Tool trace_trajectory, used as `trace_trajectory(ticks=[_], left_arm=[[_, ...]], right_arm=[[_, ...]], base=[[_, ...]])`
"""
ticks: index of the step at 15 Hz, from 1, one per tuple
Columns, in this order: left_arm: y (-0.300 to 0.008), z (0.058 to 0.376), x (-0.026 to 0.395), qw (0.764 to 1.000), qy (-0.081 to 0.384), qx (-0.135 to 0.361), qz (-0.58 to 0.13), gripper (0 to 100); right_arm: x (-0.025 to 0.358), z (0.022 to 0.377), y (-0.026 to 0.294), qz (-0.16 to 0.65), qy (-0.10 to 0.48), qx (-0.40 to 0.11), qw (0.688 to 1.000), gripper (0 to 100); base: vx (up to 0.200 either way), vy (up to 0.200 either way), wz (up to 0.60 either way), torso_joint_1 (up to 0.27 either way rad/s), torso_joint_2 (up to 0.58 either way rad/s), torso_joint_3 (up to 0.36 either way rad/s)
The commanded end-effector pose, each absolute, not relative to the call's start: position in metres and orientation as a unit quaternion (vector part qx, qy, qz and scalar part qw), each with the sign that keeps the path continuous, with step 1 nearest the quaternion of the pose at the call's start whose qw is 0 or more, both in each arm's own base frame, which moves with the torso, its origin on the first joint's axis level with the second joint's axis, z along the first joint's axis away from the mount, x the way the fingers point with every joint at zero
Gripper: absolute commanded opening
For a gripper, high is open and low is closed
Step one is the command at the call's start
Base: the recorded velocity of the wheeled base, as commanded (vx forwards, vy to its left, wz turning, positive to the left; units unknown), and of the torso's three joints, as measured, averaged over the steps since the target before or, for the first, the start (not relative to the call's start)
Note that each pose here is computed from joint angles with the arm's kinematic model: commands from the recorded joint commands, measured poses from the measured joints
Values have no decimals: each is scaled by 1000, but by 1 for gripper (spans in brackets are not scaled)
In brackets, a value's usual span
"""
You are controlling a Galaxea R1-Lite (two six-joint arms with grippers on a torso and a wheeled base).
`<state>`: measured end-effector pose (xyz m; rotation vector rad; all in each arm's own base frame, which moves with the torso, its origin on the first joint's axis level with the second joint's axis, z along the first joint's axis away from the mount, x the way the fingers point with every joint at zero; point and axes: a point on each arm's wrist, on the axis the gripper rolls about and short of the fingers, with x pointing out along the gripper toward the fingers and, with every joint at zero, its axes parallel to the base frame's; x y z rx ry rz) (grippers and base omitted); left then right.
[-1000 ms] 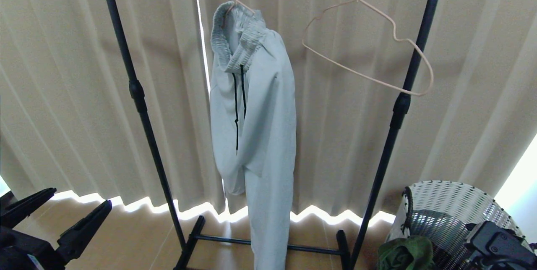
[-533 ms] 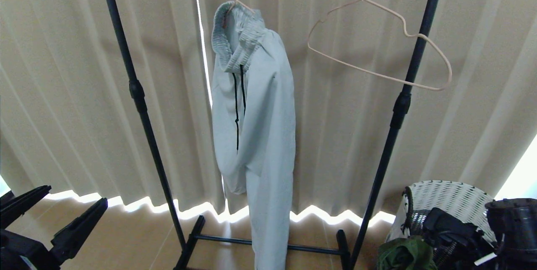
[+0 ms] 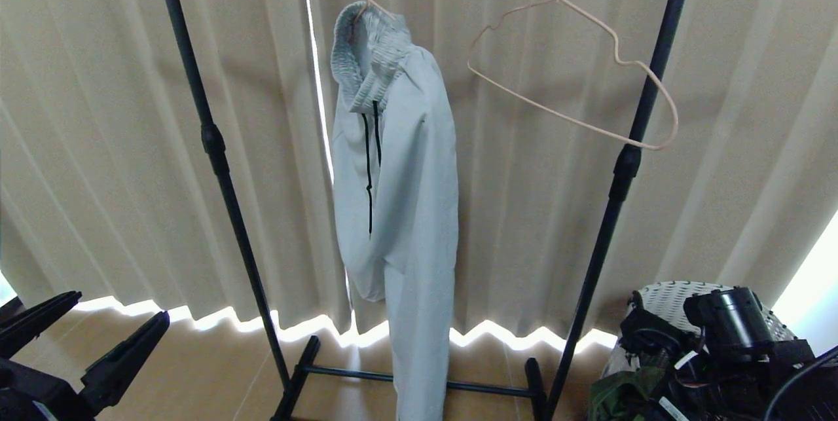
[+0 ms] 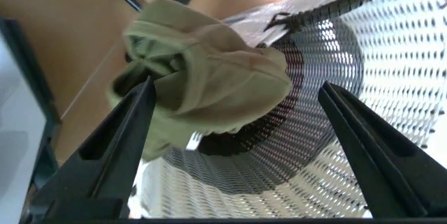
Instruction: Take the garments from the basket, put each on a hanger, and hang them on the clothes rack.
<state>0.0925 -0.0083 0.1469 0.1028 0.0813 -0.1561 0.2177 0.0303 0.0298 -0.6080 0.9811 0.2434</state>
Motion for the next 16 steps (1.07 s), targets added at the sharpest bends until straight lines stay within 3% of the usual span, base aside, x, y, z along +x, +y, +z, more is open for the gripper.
trace_trajectory(ticks=[1, 7, 8, 12, 16], left_arm=[[-8, 147, 92, 995, 41, 52, -78, 100], [-8, 147, 92, 995, 39, 53, -77, 100], [-8, 148, 91, 995, 34, 53, -78, 100], [-8, 149, 90, 995, 32, 53, -78, 100], [-8, 148, 90, 995, 34, 53, -78, 100]], right_arm=[[225, 18, 30, 113, 476, -285, 824, 100], [234, 5, 28, 69, 461, -301, 832, 100], [234, 6, 27, 67, 461, -300, 833, 0], [230, 11, 25, 62, 449, -298, 840, 0], [203, 50, 29, 51, 349, -300, 886, 0]], base=[[0, 0, 0, 0, 0, 0], [0, 0, 0, 0, 0, 0], [0, 0, 0, 0, 0, 0], [0, 0, 0, 0, 0, 0], [0, 0, 0, 0, 0, 0]])
